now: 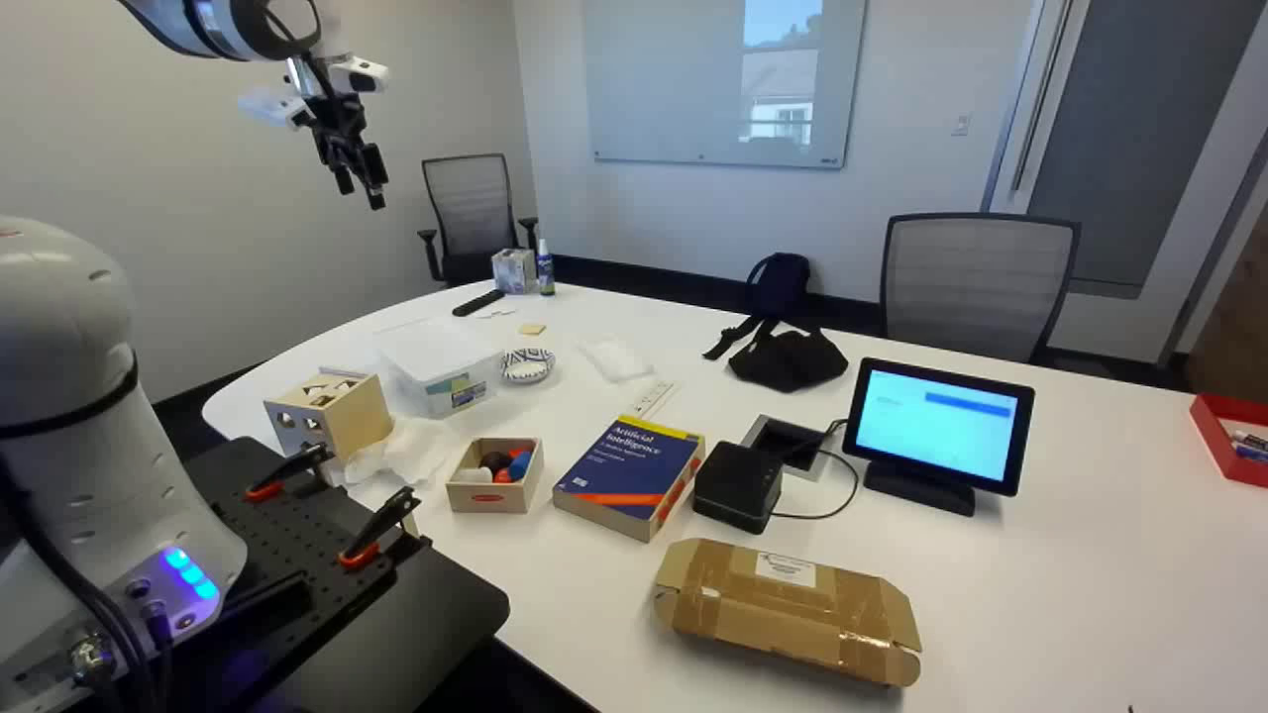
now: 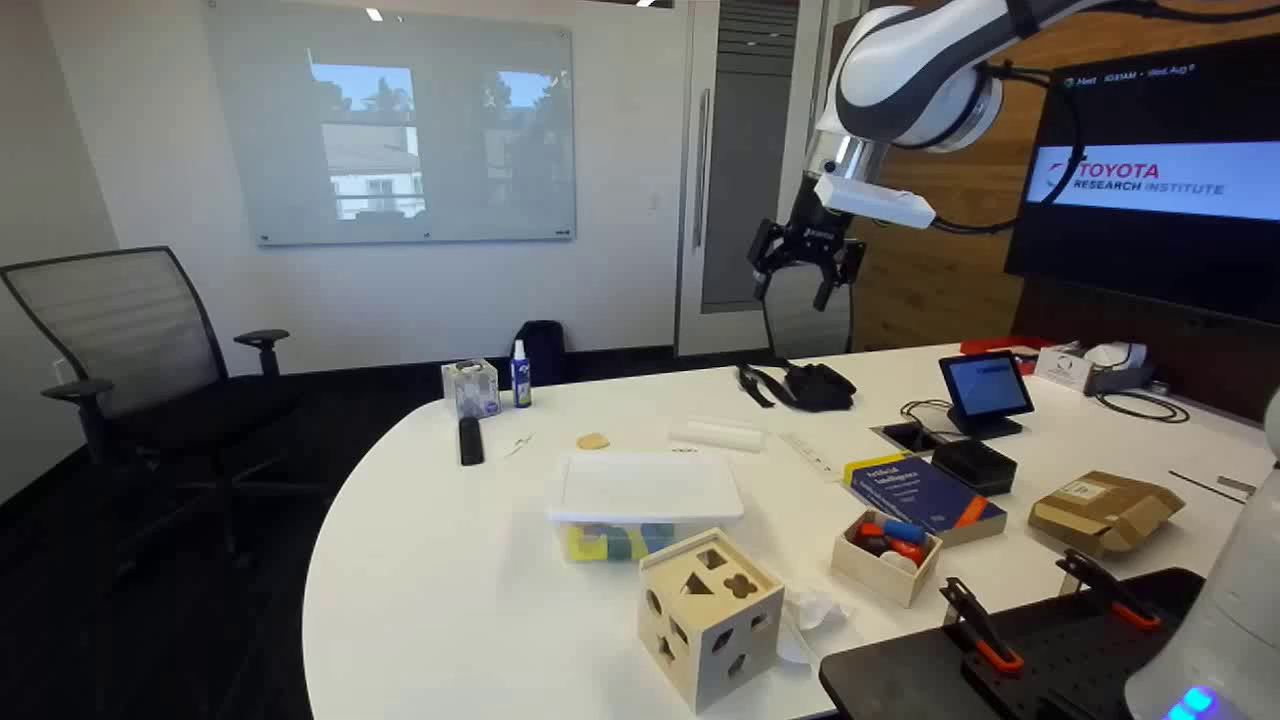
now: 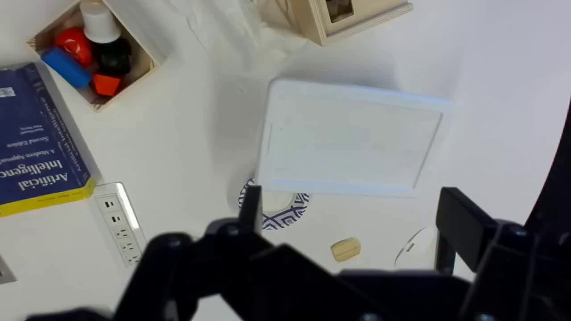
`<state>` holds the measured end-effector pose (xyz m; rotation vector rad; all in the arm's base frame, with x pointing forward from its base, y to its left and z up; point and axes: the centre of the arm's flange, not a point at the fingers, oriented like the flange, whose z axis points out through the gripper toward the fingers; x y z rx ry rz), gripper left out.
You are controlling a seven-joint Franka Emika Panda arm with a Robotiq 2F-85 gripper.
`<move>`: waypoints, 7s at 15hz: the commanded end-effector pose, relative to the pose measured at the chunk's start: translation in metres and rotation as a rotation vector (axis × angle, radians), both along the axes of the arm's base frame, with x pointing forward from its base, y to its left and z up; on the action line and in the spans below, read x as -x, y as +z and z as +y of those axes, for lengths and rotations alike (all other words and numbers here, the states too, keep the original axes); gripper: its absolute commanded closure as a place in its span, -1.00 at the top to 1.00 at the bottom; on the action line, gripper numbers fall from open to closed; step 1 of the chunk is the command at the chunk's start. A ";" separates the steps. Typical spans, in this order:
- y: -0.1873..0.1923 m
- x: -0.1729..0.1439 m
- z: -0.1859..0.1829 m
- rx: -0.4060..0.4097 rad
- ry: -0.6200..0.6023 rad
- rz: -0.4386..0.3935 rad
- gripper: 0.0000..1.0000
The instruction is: Move the wooden box on the right backwards.
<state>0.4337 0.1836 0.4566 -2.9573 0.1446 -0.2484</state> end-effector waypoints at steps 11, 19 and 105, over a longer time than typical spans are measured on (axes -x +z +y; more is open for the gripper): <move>-0.115 0.018 -0.138 0.051 -0.492 -0.003 1.00; -0.225 0.056 -0.205 0.057 -0.886 0.146 1.00; -0.388 -0.134 -0.193 0.095 -0.792 0.123 0.40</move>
